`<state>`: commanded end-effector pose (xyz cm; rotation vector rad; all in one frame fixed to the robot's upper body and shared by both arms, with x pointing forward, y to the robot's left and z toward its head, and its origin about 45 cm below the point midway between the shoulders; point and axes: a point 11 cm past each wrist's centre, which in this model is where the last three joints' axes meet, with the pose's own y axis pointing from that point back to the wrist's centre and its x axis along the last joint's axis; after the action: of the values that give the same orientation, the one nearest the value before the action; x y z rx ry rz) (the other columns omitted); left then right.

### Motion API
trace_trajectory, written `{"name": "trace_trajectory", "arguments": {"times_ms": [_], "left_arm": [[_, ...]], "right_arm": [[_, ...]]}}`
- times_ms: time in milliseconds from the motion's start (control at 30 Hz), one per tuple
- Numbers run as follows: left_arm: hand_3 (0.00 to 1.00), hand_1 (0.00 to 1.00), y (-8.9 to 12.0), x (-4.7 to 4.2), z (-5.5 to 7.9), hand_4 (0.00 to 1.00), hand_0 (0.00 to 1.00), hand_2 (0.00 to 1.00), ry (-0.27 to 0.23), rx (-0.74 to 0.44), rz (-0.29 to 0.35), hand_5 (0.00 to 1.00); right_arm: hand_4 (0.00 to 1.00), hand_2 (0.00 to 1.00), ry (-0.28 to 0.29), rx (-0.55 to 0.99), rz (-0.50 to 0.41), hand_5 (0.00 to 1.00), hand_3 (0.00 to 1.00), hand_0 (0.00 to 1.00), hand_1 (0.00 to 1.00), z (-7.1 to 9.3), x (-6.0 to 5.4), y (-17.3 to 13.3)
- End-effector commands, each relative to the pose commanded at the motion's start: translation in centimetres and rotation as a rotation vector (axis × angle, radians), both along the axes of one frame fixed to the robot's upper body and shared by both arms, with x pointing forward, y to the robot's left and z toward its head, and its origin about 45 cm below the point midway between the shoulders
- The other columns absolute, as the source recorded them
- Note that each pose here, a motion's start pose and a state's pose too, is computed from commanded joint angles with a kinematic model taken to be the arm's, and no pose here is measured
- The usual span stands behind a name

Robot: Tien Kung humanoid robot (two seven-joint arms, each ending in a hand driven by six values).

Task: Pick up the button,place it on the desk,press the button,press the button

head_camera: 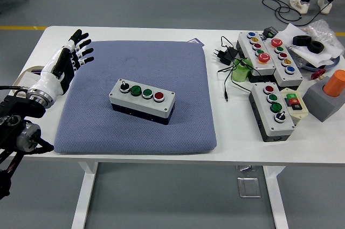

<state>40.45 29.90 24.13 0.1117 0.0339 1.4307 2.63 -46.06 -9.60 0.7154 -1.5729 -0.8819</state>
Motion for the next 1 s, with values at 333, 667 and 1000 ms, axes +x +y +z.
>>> {"name": "trace_trajectory", "arguments": {"times_ms": [333, 667, 1000], "left_arm": [[0.938, 0.902, -0.48, -0.17, -0.45, 0.703, 0.810, 0.955, 0.014, 0.022, -0.035, 0.998], [0.926, 0.897, -0.41, -0.04, -0.24, 0.698, 0.811, 0.948, -0.008, -0.011, -0.012, 0.998], [0.923, 0.889, -0.29, 0.15, 0.18, 0.696, 0.805, 0.944, -0.037, -0.036, 0.016, 0.998]], "right_arm": [[0.272, 0.531, 0.000, -0.001, 0.000, 0.008, 0.584, 0.631, 0.472, 0.00, -0.19, -0.06], [0.271, 0.532, -0.005, 0.002, 0.004, 0.008, 0.584, 0.631, 0.474, -0.02, 0.18, 0.07], [0.271, 0.531, -0.005, 0.001, 0.006, 0.008, 0.584, 0.631, 0.475, 0.00, 0.23, 0.05]]}}
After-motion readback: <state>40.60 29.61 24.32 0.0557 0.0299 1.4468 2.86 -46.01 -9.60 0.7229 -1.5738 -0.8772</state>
